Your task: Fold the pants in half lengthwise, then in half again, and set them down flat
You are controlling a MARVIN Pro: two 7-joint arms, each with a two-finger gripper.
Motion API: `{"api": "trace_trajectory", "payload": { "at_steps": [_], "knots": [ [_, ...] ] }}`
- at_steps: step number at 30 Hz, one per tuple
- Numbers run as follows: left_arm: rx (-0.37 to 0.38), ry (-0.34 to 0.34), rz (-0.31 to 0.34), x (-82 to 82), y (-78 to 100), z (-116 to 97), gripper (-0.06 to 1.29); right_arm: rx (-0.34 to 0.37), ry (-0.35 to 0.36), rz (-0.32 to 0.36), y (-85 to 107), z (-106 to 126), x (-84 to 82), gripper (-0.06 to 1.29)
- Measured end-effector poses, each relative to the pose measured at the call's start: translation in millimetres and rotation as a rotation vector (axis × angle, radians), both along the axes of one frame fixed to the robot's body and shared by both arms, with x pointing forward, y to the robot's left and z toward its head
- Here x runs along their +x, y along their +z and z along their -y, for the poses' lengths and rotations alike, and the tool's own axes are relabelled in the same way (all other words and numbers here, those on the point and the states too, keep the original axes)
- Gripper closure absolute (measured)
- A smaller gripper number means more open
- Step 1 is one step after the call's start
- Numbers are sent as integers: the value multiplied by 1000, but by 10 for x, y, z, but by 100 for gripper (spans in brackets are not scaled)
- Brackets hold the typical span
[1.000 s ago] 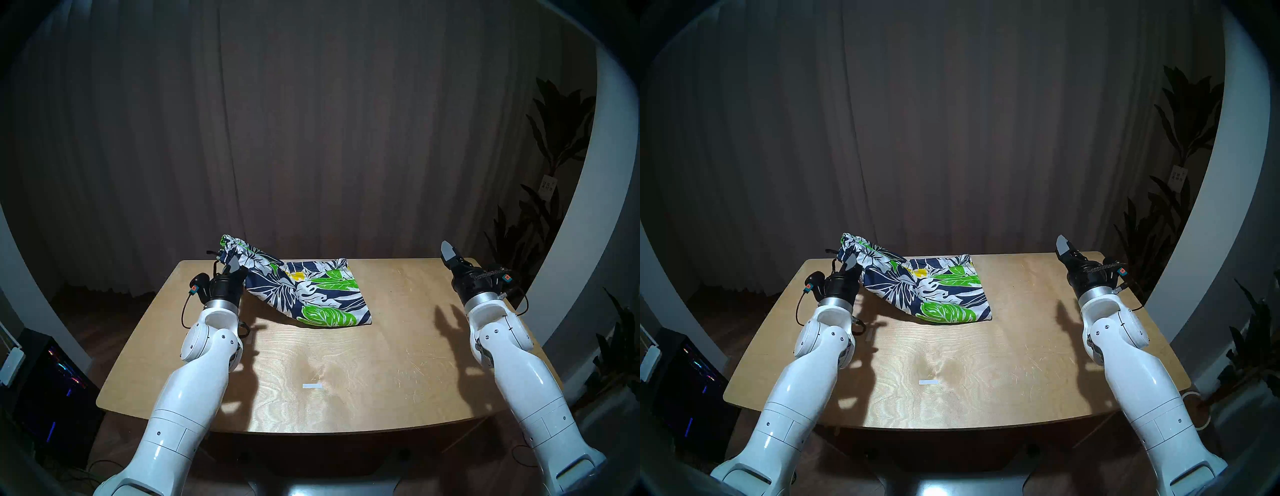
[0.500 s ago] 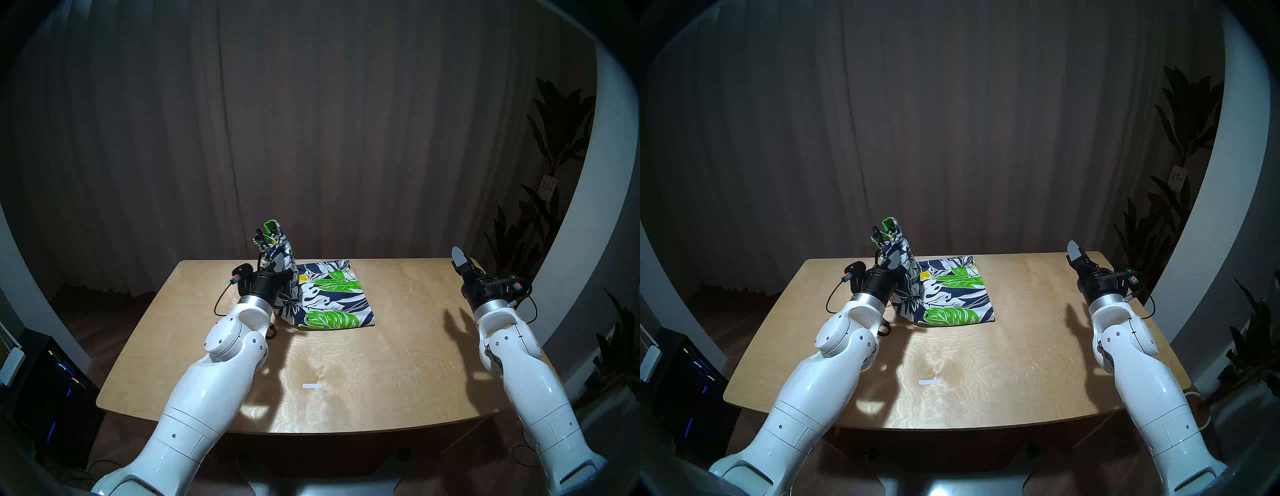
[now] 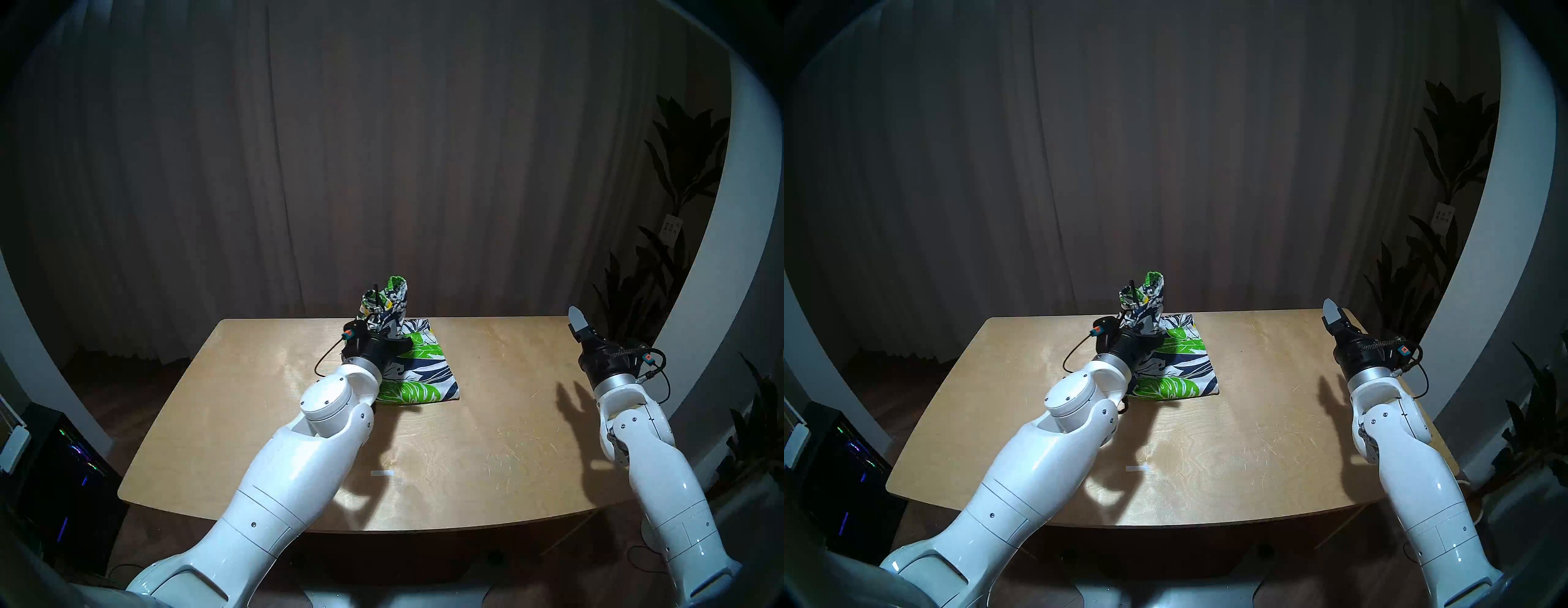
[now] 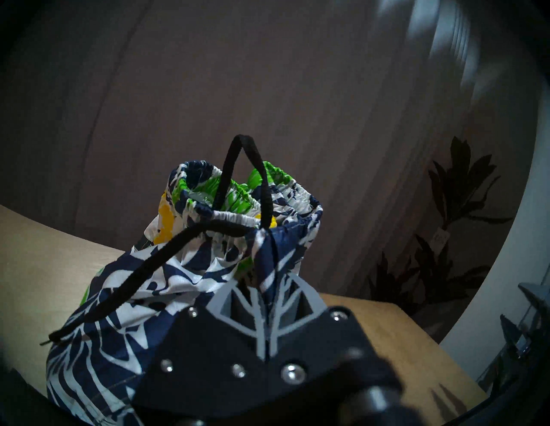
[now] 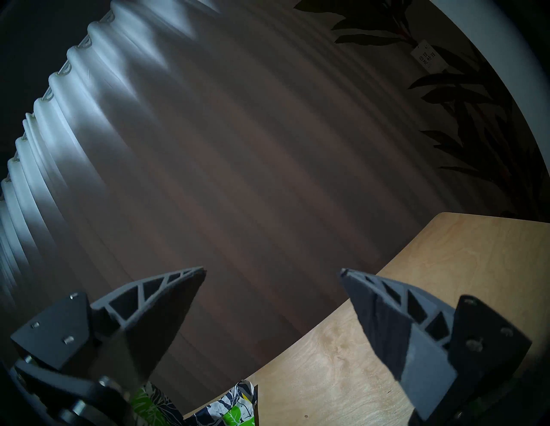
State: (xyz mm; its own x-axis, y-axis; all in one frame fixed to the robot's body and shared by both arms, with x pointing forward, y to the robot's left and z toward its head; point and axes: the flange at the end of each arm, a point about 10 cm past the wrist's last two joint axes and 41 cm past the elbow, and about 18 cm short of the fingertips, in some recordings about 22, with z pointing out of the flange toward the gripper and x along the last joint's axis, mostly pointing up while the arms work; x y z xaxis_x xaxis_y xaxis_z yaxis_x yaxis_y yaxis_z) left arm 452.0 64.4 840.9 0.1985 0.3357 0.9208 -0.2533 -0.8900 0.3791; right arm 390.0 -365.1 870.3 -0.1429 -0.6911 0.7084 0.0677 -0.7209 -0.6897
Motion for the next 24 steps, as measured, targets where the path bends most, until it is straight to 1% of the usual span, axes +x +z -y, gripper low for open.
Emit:
{"api": "trace_trajectory", "payload": {
  "at_steps": [7,12,17,24],
  "knots": [
    [90,19,-68,81,-175,243,126,10,-9,16,37,106,-89,3],
    [135,23,-101,117,-274,410,126,12,-13,23,55,156,-148,3],
    [166,21,-122,125,-340,596,126,14,-18,28,68,203,-199,3],
    [205,7,-132,79,-413,861,126,11,-29,35,92,297,-259,3]
  ]
}}
